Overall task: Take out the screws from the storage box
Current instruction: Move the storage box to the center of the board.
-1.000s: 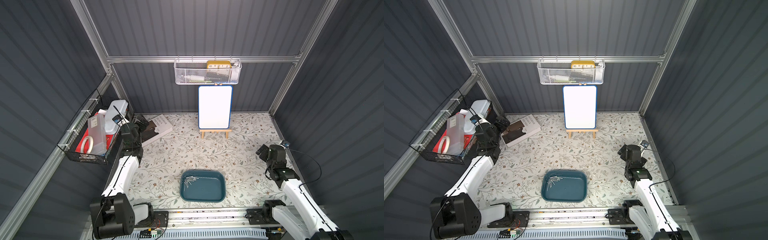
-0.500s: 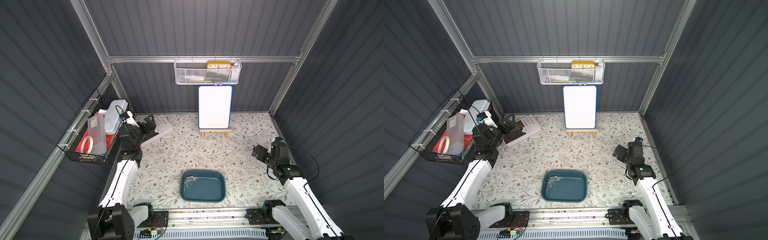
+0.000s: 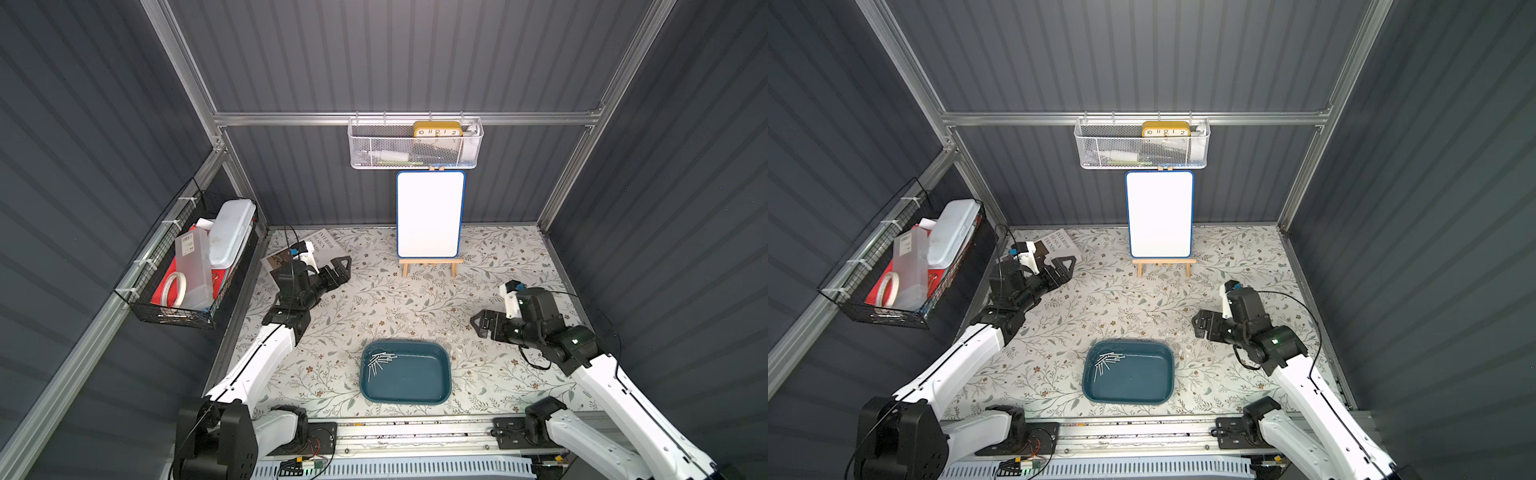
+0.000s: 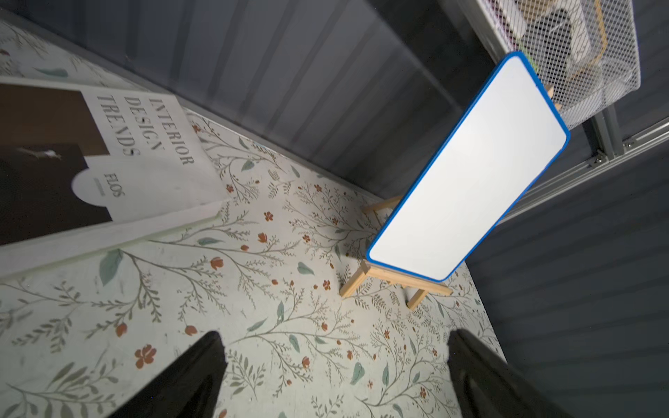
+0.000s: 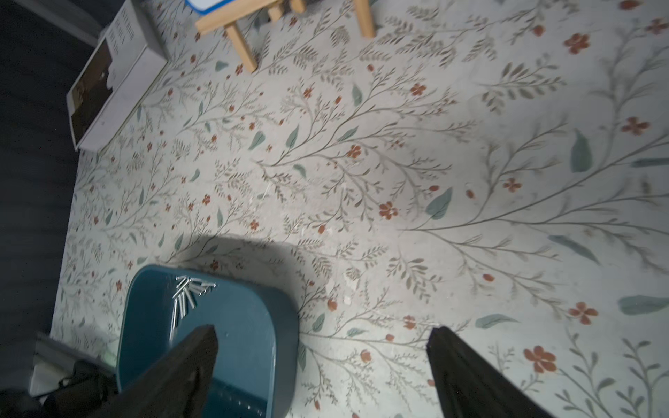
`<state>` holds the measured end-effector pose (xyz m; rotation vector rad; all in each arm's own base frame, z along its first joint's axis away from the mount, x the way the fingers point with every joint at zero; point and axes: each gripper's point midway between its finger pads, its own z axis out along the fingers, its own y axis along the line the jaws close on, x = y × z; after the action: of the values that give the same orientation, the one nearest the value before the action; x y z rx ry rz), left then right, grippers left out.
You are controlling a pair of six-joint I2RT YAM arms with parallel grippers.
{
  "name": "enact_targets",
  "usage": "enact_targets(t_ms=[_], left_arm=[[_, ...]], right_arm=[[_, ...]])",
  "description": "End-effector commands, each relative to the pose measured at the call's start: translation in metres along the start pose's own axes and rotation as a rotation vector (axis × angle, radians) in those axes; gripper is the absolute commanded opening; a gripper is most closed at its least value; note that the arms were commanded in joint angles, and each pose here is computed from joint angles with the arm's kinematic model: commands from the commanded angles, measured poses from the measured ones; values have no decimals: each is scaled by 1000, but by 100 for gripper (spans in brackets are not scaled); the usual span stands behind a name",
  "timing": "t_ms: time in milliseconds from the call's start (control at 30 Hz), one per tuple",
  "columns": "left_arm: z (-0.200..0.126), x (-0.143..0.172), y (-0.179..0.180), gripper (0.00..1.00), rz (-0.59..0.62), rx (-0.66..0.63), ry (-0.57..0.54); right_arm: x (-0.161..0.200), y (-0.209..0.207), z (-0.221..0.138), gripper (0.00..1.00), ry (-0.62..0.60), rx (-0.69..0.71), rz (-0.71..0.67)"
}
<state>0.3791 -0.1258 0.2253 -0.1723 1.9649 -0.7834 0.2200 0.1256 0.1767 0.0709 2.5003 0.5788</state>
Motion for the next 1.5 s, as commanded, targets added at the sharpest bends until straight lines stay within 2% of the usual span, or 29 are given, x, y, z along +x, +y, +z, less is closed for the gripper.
enact_targets(t_ms=[0, 233, 567, 767, 1000, 1133, 1267, 1467], left_arm=[[11, 24, -5, 98, -27, 29, 60], [21, 75, -17, 97, -49, 38, 196], [-3, 122, -22, 99, -110, 44, 334], [-5, 146, -18, 99, -116, -5, 413], [-9, 158, -20, 96, -127, -25, 442], [-13, 162, -21, 93, -130, -35, 456], [-18, 155, -18, 93, -139, -66, 420], [-22, 145, -21, 94, -143, -65, 378]], right_arm=[[22, 9, 0, 95, 80, 25, -6], [58, 19, 18, 95, 182, 95, -57], [80, 31, 59, 94, 253, 159, -119], [82, 37, 91, 82, 289, 188, -136], [81, 40, 110, 80, 288, 204, -136], [72, 36, 111, 74, 237, 239, -120], [63, 31, 117, 70, 182, 275, -108], [58, 31, 132, 66, 178, 316, -117]])
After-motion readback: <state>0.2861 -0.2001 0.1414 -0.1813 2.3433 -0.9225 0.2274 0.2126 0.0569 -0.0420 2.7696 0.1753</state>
